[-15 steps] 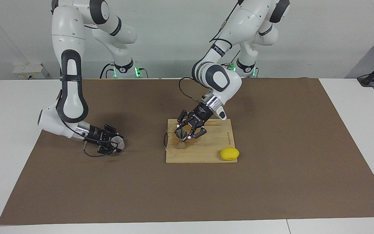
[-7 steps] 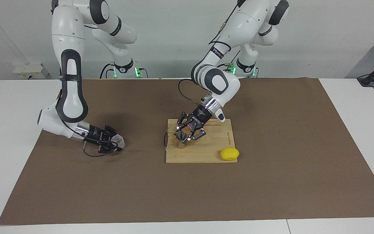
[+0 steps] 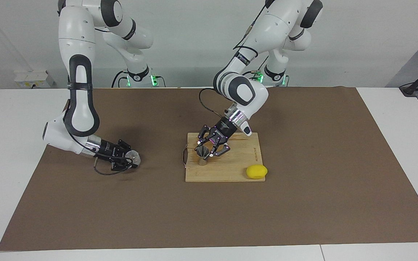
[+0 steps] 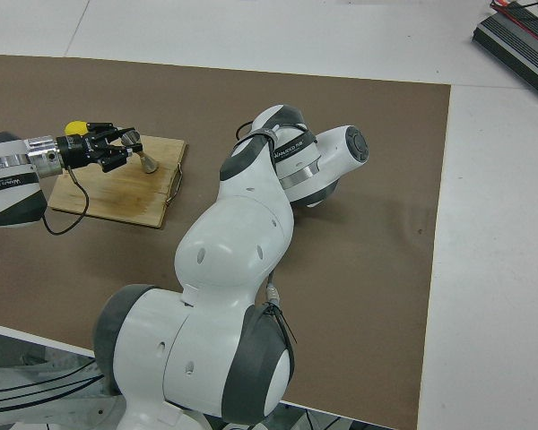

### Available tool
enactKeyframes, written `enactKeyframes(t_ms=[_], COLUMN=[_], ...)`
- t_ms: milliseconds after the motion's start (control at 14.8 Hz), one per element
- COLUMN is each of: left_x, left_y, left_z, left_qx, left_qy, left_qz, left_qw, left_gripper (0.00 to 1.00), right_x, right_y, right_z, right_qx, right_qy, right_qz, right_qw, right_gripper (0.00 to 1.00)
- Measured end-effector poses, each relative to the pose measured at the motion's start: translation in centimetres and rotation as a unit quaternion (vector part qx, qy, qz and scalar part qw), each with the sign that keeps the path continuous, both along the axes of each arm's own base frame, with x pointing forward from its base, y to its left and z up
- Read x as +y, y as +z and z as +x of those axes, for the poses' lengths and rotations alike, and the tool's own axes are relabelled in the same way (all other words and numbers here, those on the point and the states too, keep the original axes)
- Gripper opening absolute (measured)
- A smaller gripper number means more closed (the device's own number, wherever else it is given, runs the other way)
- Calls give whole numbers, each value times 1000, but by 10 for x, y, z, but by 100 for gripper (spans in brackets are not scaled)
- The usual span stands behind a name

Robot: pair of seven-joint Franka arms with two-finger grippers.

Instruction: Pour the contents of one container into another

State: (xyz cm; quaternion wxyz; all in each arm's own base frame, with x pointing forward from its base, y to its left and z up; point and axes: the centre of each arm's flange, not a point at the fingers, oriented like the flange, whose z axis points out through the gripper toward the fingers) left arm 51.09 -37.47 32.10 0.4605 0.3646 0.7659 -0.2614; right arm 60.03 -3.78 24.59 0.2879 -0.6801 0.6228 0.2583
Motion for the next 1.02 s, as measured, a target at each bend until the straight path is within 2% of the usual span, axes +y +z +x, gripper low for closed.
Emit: enactKeyframes(t_ms=[68, 271, 339, 678, 1016], left_x=[0, 1, 1, -1, -9], left_y=[-1, -3, -3, 3, 43], left_z=[-1, -2, -2, -8, -26], left_qx=[1, 5, 6, 8, 3], left_qy=[1, 4, 5, 12, 29], left_qz=[2, 9, 10, 26, 37], left_qw=[1000, 1000, 1000, 1000, 999], left_gripper=[60, 93, 100, 100, 100], right_x=[2, 10, 16, 67, 112], right_y=[3, 15, 20, 58, 88], right_z=[1, 5, 7, 22, 33], right_qx=[-3, -12, -12, 6, 24], right_qy=[2, 7, 6, -5, -20], right_qz=[0, -7, -16, -75, -114], right_qw=[1000, 1000, 1000, 997, 993], right_gripper=[51, 51, 51, 51, 51])
